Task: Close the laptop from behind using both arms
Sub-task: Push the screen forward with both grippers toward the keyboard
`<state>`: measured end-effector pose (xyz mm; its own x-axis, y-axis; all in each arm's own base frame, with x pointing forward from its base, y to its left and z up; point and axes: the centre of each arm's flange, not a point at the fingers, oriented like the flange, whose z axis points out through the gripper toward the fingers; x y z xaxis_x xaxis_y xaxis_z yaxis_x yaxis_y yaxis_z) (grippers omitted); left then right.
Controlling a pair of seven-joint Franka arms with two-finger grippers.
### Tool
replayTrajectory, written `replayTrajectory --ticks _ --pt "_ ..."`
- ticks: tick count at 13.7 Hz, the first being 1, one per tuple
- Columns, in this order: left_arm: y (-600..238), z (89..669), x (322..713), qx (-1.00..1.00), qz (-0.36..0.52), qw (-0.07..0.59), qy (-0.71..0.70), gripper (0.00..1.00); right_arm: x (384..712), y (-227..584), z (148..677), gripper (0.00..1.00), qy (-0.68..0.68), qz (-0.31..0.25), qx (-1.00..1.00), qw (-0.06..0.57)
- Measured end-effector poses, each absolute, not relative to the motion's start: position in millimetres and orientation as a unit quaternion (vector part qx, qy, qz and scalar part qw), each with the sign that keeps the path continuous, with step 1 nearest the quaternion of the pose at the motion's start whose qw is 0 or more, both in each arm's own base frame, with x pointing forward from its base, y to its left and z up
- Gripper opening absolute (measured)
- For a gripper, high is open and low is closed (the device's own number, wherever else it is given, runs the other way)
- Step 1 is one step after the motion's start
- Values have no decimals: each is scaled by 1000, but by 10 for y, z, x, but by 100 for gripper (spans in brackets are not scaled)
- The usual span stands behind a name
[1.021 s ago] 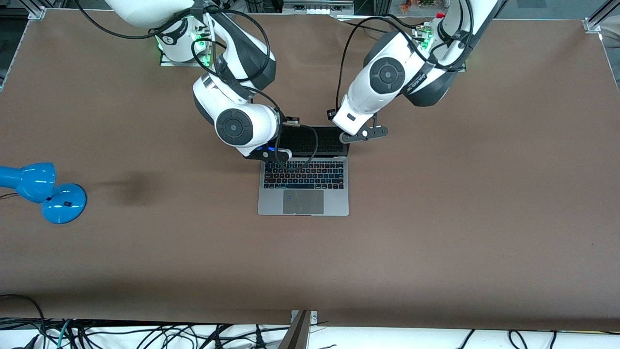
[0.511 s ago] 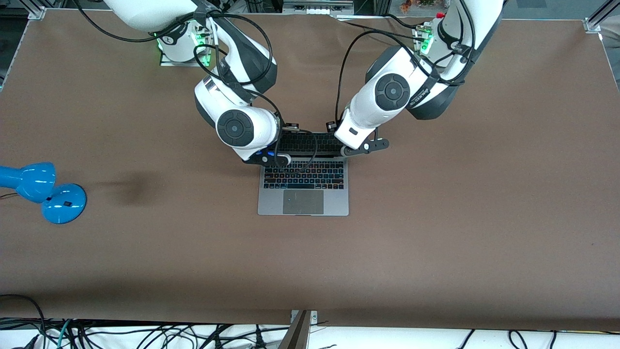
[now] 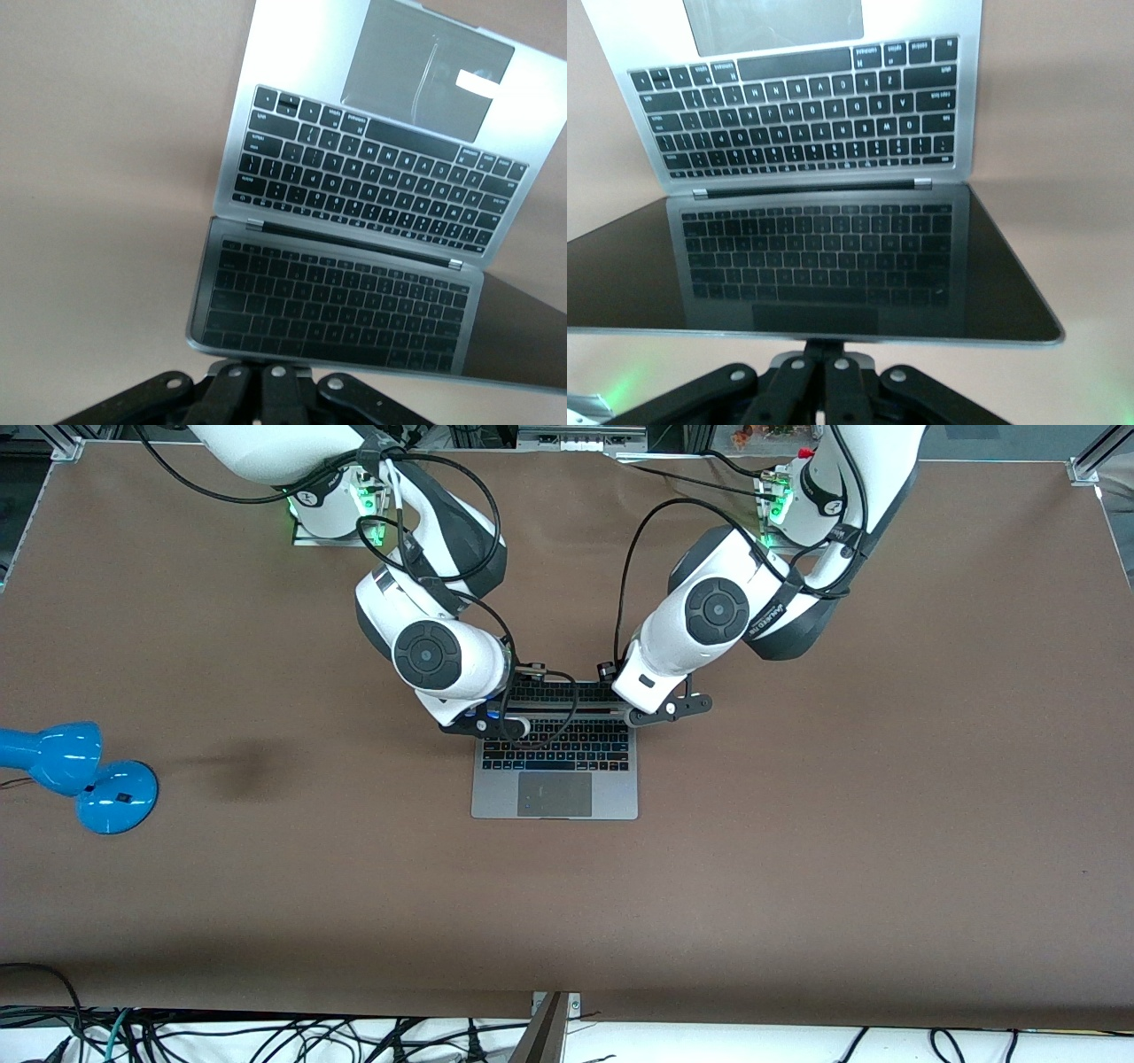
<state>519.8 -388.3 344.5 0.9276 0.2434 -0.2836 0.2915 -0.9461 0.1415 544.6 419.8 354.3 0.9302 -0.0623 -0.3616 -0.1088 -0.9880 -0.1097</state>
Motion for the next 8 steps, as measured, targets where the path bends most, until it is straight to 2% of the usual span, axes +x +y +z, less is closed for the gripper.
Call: replayTrajectory --ticks 8 --pt "-3880 3252 5450 979 -121 80 140 1 5604 4097 3443 1 57 163 -982 71"
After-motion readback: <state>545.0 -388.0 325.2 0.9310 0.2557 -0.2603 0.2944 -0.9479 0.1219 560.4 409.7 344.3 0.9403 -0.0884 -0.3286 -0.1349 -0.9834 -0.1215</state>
